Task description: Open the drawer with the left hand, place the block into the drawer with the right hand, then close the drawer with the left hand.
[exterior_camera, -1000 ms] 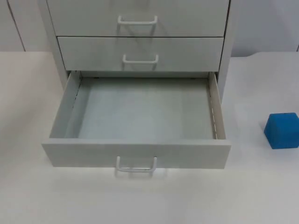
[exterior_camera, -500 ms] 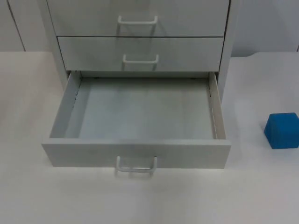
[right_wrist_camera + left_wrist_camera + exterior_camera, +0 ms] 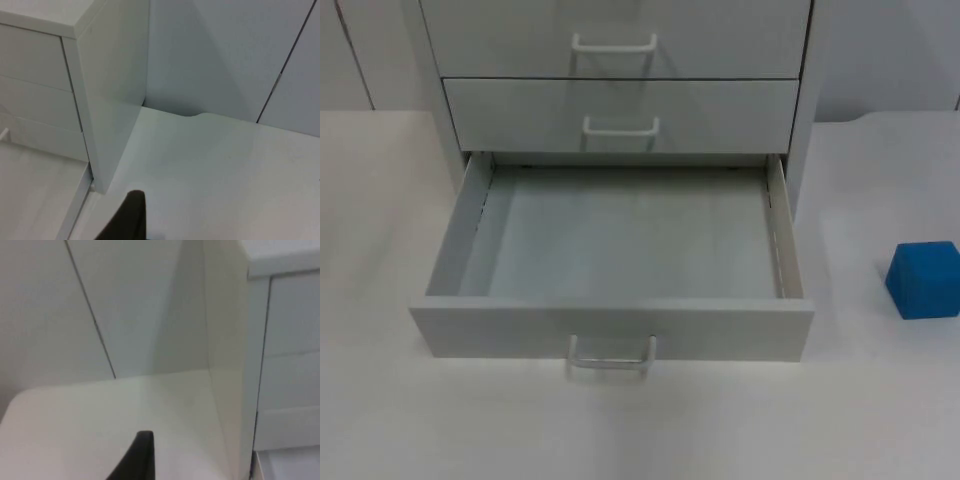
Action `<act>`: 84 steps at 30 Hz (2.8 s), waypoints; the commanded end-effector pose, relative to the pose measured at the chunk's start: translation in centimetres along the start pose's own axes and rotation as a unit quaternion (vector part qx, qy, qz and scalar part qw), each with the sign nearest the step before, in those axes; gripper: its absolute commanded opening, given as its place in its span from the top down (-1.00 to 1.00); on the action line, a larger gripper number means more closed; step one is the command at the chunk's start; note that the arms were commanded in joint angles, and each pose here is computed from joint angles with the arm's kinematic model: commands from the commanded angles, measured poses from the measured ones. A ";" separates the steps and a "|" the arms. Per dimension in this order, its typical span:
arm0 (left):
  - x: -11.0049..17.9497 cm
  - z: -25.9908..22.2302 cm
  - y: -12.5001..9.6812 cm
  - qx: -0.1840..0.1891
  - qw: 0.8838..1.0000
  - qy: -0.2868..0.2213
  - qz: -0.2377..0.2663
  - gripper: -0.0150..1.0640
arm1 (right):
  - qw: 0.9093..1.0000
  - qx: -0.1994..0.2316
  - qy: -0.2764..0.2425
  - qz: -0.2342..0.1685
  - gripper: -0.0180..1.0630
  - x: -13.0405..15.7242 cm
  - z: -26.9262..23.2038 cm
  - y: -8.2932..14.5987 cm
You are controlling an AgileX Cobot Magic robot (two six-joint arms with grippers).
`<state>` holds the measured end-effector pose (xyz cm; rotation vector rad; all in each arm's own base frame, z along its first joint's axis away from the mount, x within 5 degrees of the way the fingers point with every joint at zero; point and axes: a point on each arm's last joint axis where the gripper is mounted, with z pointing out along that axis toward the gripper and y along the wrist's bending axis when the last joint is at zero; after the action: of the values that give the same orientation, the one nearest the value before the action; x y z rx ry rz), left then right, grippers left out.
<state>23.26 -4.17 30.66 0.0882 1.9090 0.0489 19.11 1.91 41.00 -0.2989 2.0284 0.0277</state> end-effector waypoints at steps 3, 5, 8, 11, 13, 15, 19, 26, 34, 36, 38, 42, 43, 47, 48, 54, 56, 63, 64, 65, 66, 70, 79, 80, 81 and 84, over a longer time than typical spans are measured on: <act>0.1 -0.2 0.1 -0.001 1.000 0.000 -0.014 -0.97 | 1.000 -0.003 -0.003 -0.001 -0.98 -0.1 -0.2 0.2; 0.1 -0.2 0.3 -0.008 1.000 0.001 -0.012 -0.97 | 1.000 -0.003 -0.003 -0.001 -0.98 -0.1 -0.2 0.2; 0.1 -0.3 0.6 -0.026 1.000 0.002 -0.013 -0.97 | 1.000 -0.003 -0.003 -0.001 -0.98 -0.1 -0.2 0.2; 0.1 -0.5 1.0 -0.045 0.999 0.003 -0.013 -0.97 | 1.000 -0.003 -0.003 -0.001 -0.98 -0.1 -0.2 0.2; -0.1 -0.9 1.2 -0.051 0.999 -0.004 -0.010 -0.97 | 1.000 -0.003 -0.003 -0.001 -0.98 -0.1 -0.2 0.2; -0.3 -1.2 1.2 -0.051 0.999 -0.009 -0.008 -0.97 | 1.000 -0.004 -0.001 -0.001 -0.98 0.0 -0.2 0.2; -0.5 -1.6 1.3 -0.050 0.998 -0.018 -0.026 -0.97 | 0.999 -0.010 0.036 0.014 -0.98 1.3 1.3 0.3; -0.6 -1.6 1.3 -0.047 0.998 -0.019 -0.027 -0.97 | 0.991 -0.013 0.107 0.075 -0.98 5.0 5.3 0.5; -0.6 -1.7 1.0 -0.032 0.998 -0.023 -0.040 -0.97 | 0.977 -0.010 0.180 0.117 -0.98 7.7 11.3 0.2; -0.8 -1.6 0.4 0.001 0.997 -0.028 -0.072 -0.97 | 0.970 -0.007 0.206 0.128 -0.98 8.8 13.3 0.2; -0.8 -1.6 0.1 0.018 0.995 -0.028 -0.098 -0.97 | 0.965 -0.009 0.229 0.130 -0.98 9.7 14.8 0.3; -0.7 -1.4 0.1 0.019 0.993 -0.025 -0.115 -0.97 | 0.964 -0.016 0.236 0.120 -0.98 10.4 16.6 1.0; -0.8 -1.4 0.0 0.022 0.992 -0.026 -0.124 -0.97 | 0.965 -0.019 0.234 0.118 -0.98 10.6 17.2 1.4; -1.3 -1.4 0.1 0.018 0.991 -0.031 -0.130 -0.97 | 0.959 -0.016 0.246 0.137 -0.98 11.7 19.0 1.9; -1.2 -1.2 0.1 0.015 0.991 -0.028 -0.130 -0.97 | 0.955 -0.015 0.260 0.141 -0.98 12.4 19.7 1.9; -0.7 -0.2 0.0 0.003 0.993 -0.011 -0.115 -0.97 | 0.946 -0.017 0.294 0.135 -0.98 14.6 22.1 2.5; -0.8 -0.2 0.0 0.005 0.993 -0.012 -0.116 -0.97 | 0.948 -0.021 0.292 0.129 -0.98 15.1 22.9 3.1; -1.0 -0.2 0.1 0.003 0.995 -0.015 -0.095 -0.97 | 0.940 -0.022 0.315 0.128 -0.98 17.0 25.7 3.8; -1.0 -0.2 0.1 0.003 0.995 -0.015 -0.095 -0.97 | 0.940 -0.022 0.315 0.128 -0.98 17.0 25.7 3.8; -1.0 -0.2 0.1 0.001 0.995 -0.015 -0.095 -0.97 | 0.940 -0.020 0.314 0.135 -0.98 17.0 26.2 3.8; -1.0 -0.2 0.1 0.001 0.995 -0.015 -0.095 -0.97 | 0.940 -0.019 0.312 0.137 -0.98 17.0 26.6 3.8; -1.0 -0.2 0.1 -0.002 0.996 -0.015 -0.091 -0.97 | 0.938 -0.016 0.313 0.147 -0.98 16.8 27.6 3.8; -0.9 -0.2 0.5 -0.023 0.997 -0.012 -0.079 -0.97 | 0.934 -0.024 0.325 0.149 -0.88 16.8 28.4 5.0; -0.9 -0.2 0.5 -0.023 0.997 -0.012 -0.079 -0.97 | 0.934 -0.025 0.323 0.149 -0.84 16.7 28.4 5.3; -0.9 -0.2 0.5 -0.023 0.997 -0.012 -0.079 -0.97 | 0.934 -0.025 0.323 0.149 -0.84 16.7 28.4 5.3; -0.9 -0.2 0.5 -0.023 0.997 -0.012 -0.079 -0.97 | 0.932 -0.023 0.326 0.155 -0.57 17.1 28.7 5.4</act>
<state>23.34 -3.79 31.46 -0.0823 1.8876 -0.0117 35.39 7.88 12.04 -0.0032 2.7395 0.1933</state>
